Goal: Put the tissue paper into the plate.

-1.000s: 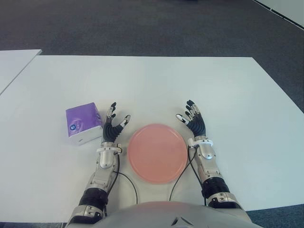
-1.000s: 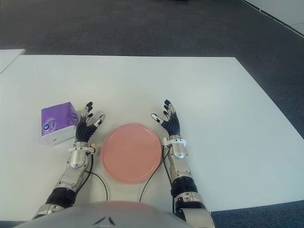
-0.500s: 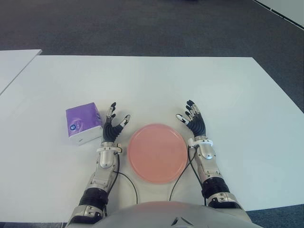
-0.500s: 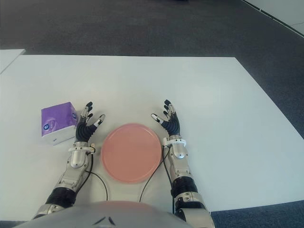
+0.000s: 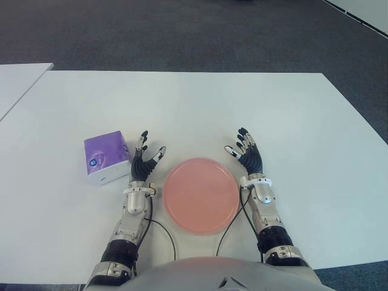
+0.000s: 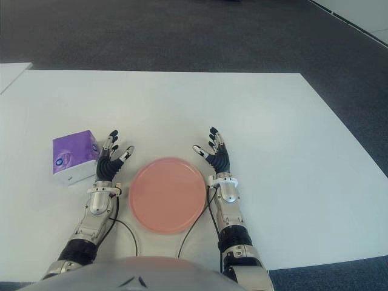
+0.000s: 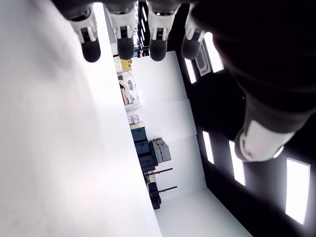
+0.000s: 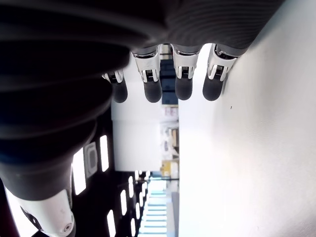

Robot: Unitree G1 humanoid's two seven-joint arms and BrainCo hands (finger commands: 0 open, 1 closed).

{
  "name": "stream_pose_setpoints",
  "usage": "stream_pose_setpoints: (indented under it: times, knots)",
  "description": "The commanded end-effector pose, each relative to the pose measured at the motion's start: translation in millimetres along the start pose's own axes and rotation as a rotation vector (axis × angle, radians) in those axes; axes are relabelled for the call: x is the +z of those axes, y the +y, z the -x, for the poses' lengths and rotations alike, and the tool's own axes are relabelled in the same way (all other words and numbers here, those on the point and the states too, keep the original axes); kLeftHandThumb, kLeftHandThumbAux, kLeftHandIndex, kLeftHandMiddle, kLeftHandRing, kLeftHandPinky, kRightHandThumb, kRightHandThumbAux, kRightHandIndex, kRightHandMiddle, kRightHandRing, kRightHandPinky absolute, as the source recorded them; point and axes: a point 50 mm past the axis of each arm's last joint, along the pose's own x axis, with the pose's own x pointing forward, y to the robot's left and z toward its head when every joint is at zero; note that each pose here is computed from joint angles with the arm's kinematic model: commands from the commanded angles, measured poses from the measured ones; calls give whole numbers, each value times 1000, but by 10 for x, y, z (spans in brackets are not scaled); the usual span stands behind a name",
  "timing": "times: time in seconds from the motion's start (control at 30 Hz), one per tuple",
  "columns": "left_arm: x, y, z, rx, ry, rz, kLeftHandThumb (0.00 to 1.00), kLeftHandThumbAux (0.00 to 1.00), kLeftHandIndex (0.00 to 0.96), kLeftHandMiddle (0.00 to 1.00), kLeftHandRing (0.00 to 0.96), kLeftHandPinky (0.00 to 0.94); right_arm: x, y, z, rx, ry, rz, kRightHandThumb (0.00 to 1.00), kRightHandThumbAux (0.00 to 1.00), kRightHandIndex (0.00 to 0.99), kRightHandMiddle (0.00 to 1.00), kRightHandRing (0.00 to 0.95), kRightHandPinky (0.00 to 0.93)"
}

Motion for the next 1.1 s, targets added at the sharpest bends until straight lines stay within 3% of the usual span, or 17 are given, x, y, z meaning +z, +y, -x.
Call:
stream_pose_setpoints:
  times: [0.03, 0.13, 0.3, 0.5, 0.87, 1.1]
  knots:
    - [-18, 38, 30, -7, 22, -35, 28, 594, 0, 0, 0, 0, -397, -30, 284, -24, 209, -14, 28, 726, 0, 0, 0, 0]
    - [449, 146, -26, 2, -187, -124, 43, 570, 0, 0, 0, 0, -405, -32, 284, -25, 218, -9, 30, 727, 0, 0, 0, 0]
    - [826, 301, 42, 20, -361, -275, 73, 552, 0, 0, 0, 0, -414, -27, 283, -22, 229, -8, 32, 726, 0, 0, 0, 0]
    - [1157, 432, 70, 84, -481, -438, 127, 548, 0, 0, 0, 0, -412, -17, 281, -18, 226, -8, 33, 729, 0, 0, 0, 0]
    - [1554, 513, 248, 192, -550, -534, 213, 547, 0, 0, 0, 0, -419, -1, 287, -13, 232, -10, 32, 719, 0, 0, 0, 0]
    - [1726, 596, 259, 294, -589, -624, 245, 554, 0, 0, 0, 0, -422, 6, 296, -11, 227, -14, 36, 727, 0, 0, 0, 0]
